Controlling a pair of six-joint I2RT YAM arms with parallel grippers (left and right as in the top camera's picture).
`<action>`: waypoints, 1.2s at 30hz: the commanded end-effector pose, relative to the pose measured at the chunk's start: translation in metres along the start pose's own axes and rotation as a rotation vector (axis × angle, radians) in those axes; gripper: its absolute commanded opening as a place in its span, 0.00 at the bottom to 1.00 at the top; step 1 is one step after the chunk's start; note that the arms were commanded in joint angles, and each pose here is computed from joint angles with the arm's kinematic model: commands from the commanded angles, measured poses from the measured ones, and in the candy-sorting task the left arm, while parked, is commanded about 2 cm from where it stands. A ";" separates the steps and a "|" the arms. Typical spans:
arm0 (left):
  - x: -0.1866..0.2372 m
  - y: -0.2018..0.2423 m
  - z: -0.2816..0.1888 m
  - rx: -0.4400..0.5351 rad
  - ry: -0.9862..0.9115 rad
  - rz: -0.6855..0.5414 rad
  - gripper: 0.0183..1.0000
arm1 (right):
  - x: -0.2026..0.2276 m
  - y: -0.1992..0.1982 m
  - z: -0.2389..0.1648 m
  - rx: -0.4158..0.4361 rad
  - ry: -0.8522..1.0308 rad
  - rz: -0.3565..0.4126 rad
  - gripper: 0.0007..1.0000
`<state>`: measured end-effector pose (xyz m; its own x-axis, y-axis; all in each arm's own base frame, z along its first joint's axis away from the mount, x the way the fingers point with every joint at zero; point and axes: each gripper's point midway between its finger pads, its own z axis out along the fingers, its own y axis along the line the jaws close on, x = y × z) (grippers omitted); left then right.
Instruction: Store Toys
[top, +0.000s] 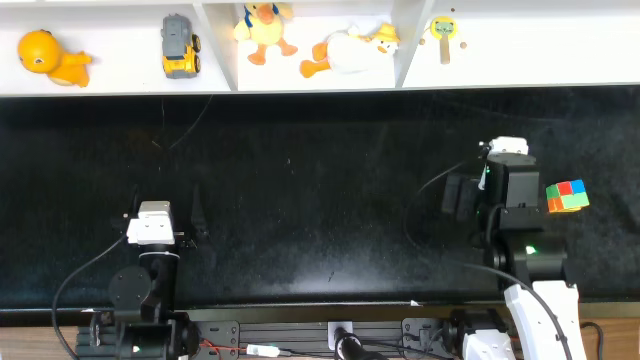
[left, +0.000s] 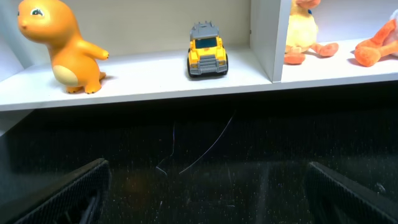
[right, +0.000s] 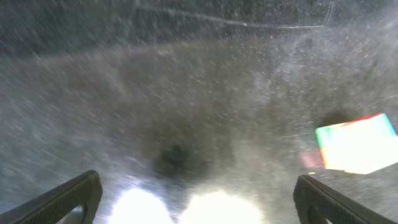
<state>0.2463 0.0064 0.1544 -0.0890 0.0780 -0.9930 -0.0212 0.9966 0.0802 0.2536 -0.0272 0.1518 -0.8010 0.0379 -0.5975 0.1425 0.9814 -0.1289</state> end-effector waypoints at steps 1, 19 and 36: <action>-0.002 -0.003 -0.001 0.016 -0.009 -0.003 1.00 | 0.003 -0.027 0.014 0.059 0.071 -0.101 1.00; -0.002 -0.003 -0.001 0.016 -0.009 -0.003 1.00 | 0.024 -0.168 0.055 0.028 0.093 0.010 1.00; -0.002 -0.003 -0.001 0.016 -0.009 -0.003 1.00 | 0.042 -0.187 0.103 -0.033 0.111 0.120 0.97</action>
<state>0.2463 0.0064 0.1543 -0.0894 0.0780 -0.9929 -0.0211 0.9966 0.0802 0.2396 -0.2293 0.0629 -0.8563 0.1851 -0.4821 0.2402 0.9692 -0.0547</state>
